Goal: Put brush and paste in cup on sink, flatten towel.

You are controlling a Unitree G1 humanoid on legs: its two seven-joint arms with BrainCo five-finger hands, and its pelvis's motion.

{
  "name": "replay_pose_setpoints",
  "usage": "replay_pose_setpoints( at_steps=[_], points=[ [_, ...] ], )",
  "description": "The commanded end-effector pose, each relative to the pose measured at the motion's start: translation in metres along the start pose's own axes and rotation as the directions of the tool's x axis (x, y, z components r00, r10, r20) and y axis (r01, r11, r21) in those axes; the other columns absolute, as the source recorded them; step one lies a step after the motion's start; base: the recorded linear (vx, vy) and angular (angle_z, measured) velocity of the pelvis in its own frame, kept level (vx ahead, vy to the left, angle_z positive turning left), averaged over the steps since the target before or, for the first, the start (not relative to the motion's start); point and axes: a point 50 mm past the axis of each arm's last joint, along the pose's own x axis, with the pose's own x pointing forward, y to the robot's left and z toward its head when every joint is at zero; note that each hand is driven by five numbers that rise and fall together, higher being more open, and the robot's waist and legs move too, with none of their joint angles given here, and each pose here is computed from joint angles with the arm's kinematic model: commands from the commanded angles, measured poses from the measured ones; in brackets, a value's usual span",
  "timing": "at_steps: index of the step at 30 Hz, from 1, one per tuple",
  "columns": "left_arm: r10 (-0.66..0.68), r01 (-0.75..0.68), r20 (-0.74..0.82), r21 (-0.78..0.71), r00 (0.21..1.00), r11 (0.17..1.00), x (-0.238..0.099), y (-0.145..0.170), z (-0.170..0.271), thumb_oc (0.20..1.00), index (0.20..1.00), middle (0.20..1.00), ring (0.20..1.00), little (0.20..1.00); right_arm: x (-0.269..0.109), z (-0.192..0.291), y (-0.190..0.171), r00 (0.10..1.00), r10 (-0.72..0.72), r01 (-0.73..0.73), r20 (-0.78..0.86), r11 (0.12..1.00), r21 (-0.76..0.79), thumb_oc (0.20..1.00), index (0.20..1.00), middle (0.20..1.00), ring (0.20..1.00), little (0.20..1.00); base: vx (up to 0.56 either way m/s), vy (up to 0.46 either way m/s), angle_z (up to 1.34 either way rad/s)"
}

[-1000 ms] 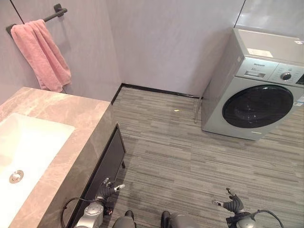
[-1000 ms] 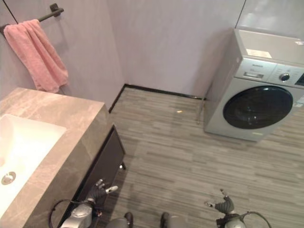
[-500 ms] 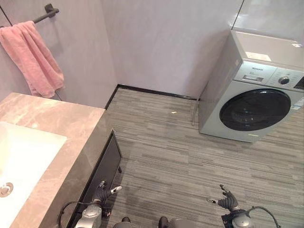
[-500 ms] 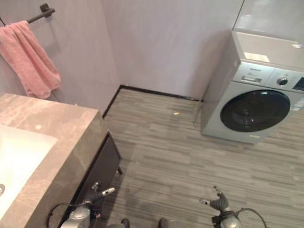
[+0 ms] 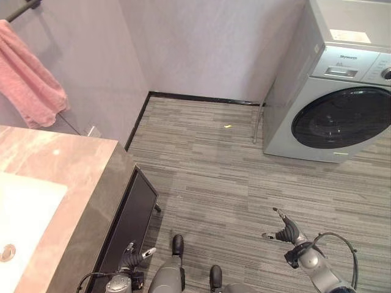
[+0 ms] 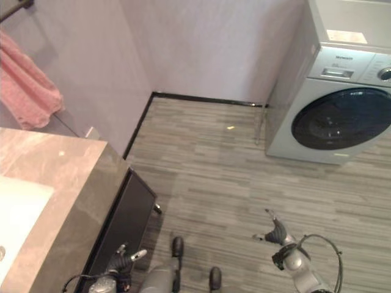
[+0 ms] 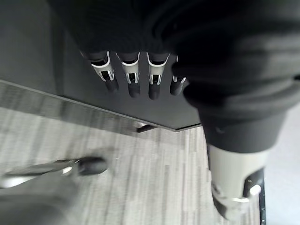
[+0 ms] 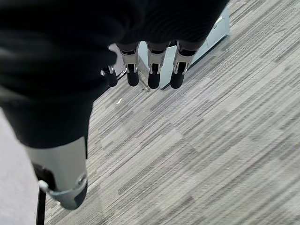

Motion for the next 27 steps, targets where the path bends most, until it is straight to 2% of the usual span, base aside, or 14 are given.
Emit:
replay_pose_setpoints(
  at_steps=[1, 6, 13, 17, 22, 24, 25, 26, 27],
  points=[
    [0.053, -0.053, 0.119, -0.006, 0.991, 0.999, 0.005, 0.02, 0.027, 1.0, 1.0, 1.0, 1.0, 1.0, 0.001, 0.026, 0.003, 0.991, 0.013, -0.015, 0.13, 1.0, 0.016, 1.0, 1.0, 1.0, 1.0, 1.0, 0.14, 0.022, -0.27],
    [0.047, -0.049, 0.154, 0.015, 0.987, 0.999, 0.007, 0.018, 0.036, 1.0, 1.0, 1.0, 1.0, 1.0, 0.004, 0.041, 0.003, 0.98, 0.035, -0.022, 0.194, 0.997, -0.07, 1.0, 1.0, 1.0, 1.0, 1.0, 0.17, 0.033, -0.17],
    [0.026, -0.036, 0.161, 0.06, 0.987, 0.998, 0.007, 0.017, 0.038, 1.0, 1.0, 1.0, 1.0, 1.0, 0.006, 0.048, 0.005, 0.974, 0.059, -0.042, 0.219, 0.996, -0.083, 1.0, 1.0, 1.0, 1.0, 1.0, 0.15, 0.051, 0.03],
    [-0.016, -0.035, 0.159, 0.309, 0.987, 0.95, 0.005, 0.024, 0.034, 1.0, 1.0, 1.0, 1.0, 1.0, 0.004, 0.045, 0.014, 0.965, 0.147, -0.131, 0.218, 0.988, -0.086, 1.0, 1.0, 1.0, 1.0, 1.0, 0.17, 0.086, 0.01],
    [-0.022, -0.038, 0.157, 0.37, 0.987, 0.928, 0.005, 0.03, 0.034, 1.0, 1.0, 1.0, 1.0, 1.0, 0.003, 0.037, 0.016, 0.965, 0.175, -0.143, 0.196, 0.975, -0.169, 1.0, 1.0, 1.0, 1.0, 1.0, 0.12, 0.148, 0.14],
    [-0.026, -0.047, 0.162, 0.434, 0.986, 0.9, 0.005, 0.033, 0.036, 1.0, 1.0, 1.0, 1.0, 1.0, 0.003, 0.03, 0.012, 0.978, 0.133, -0.119, 0.16, 0.988, -0.096, 1.0, 1.0, 1.0, 1.0, 1.0, 0.16, 0.071, 0.4],
    [-0.062, -0.029, 0.158, 0.514, 0.985, 0.857, 0.006, 0.031, 0.038, 1.0, 1.0, 1.0, 1.0, 1.0, 0.003, 0.028, 0.012, 0.982, 0.12, -0.117, 0.145, 0.993, -0.032, 1.0, 1.0, 1.0, 1.0, 1.0, 0.34, 0.042, 0.39],
    [-0.117, -0.022, 0.178, 0.63, 0.977, 0.777, 0.005, 0.033, 0.043, 1.0, 1.0, 1.0, 1.0, 1.0, -0.001, 0.026, 0.012, 0.983, 0.114, -0.122, 0.145, 0.991, 0.049, 1.0, 1.0, 1.0, 1.0, 1.0, 0.33, 0.015, 0.48],
    [-0.123, -0.028, 0.194, 0.631, 0.973, 0.775, 0.005, 0.032, 0.046, 1.0, 1.0, 1.0, 1.0, 1.0, -0.001, 0.025, 0.011, 0.983, 0.111, -0.121, 0.144, 0.991, 0.064, 1.0, 1.0, 1.0, 1.0, 1.0, 0.24, -0.005, 0.38]
  ],
)
